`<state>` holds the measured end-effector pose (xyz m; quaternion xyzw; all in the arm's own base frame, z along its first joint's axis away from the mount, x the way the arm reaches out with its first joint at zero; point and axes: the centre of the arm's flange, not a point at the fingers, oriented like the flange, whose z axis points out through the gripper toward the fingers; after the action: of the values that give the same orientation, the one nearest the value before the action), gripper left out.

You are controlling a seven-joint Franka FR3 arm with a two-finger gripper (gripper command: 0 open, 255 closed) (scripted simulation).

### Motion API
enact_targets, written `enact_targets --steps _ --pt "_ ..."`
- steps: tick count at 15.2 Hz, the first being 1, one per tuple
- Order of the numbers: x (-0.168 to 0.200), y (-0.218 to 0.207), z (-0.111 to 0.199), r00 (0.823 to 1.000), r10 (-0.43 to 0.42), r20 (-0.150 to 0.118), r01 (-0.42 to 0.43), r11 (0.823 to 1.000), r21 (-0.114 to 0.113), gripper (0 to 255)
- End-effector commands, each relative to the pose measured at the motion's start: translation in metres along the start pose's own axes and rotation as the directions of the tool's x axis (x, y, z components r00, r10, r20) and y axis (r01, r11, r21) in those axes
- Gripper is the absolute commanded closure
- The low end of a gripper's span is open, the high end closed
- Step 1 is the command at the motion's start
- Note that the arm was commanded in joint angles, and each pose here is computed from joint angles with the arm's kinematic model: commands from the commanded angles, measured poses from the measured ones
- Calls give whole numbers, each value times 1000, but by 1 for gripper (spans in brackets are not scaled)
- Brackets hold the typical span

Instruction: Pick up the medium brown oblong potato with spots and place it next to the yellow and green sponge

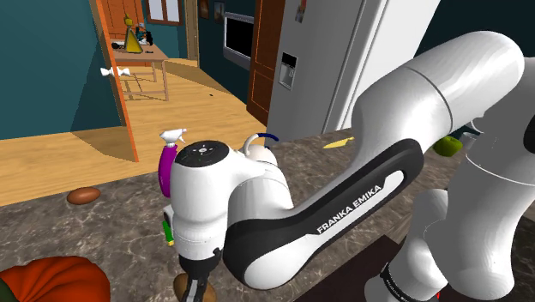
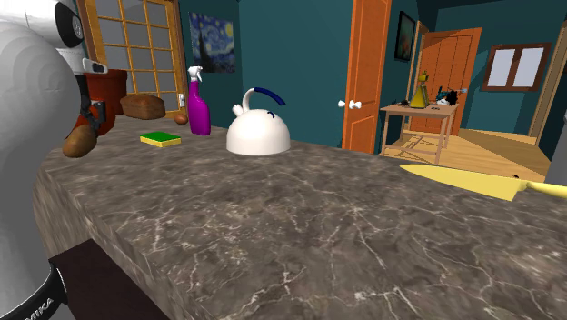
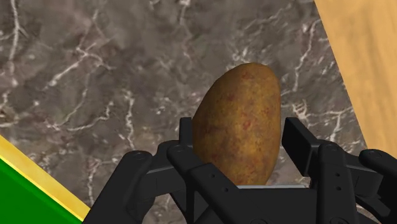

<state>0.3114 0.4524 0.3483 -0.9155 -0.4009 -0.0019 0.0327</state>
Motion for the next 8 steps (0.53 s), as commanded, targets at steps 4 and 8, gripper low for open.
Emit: enact_targets --steps 4,8 --pt "-3 0 9 1000 -1 17 1 1000 0 255" --pt "-4 -2 8 1000 -1 17 1 1000 -1 0"
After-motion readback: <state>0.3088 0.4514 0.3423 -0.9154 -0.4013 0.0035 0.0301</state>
